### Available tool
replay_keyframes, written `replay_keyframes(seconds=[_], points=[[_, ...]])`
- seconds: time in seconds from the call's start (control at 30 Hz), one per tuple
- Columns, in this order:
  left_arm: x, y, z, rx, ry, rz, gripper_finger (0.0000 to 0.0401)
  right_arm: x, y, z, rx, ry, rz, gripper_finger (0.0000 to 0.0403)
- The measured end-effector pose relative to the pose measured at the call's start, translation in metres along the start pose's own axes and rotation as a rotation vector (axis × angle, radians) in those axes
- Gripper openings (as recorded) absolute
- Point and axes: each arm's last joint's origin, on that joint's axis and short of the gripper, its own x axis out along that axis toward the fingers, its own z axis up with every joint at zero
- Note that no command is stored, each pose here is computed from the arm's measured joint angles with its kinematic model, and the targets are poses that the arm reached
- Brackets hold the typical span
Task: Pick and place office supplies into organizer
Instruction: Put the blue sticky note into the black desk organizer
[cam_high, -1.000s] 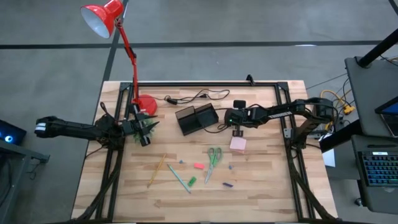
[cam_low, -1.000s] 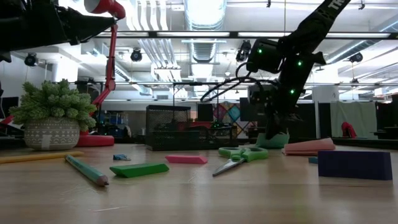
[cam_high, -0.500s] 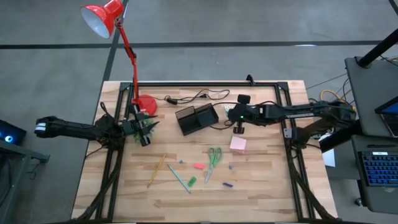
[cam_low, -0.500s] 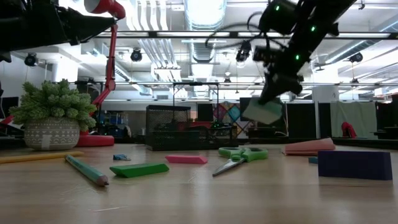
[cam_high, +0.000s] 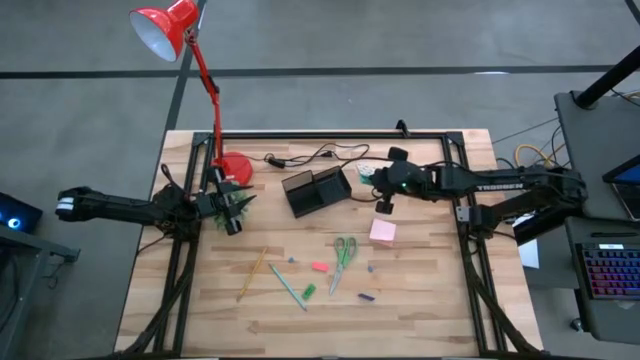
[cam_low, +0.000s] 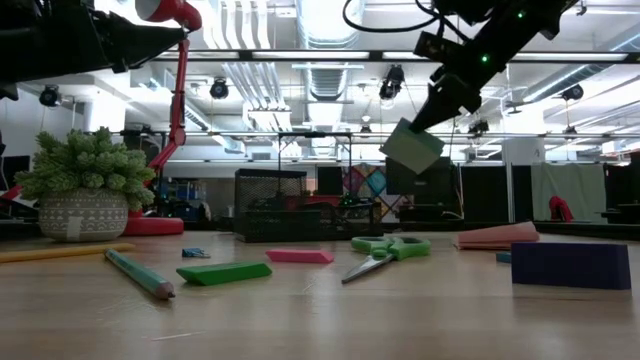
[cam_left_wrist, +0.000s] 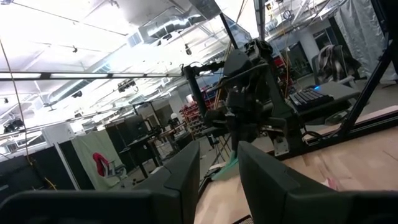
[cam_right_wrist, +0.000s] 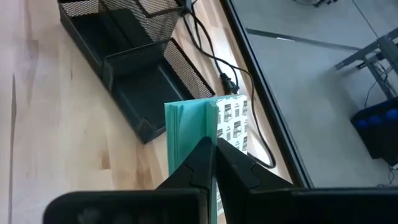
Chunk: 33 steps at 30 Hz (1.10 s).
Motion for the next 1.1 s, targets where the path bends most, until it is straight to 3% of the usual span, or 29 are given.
replay_keyframes(seconds=[0.37,0.6,1.1], points=[[0.000,0.000,0.000,0.000,0.000,0.000,0.0096,0.011,0.006,0.009,0.020,-0.099,0.102,0.0009],[0.000,0.000,0.000,0.000,0.001,0.000,0.0096,0.025,0.011,0.016,0.005,-0.161,0.103,0.0008],[0.000,0.000,0.000,0.000,0.001,-0.001,0.0096,0.076,0.034,0.014,-0.182,-0.205,0.118,0.0009]])
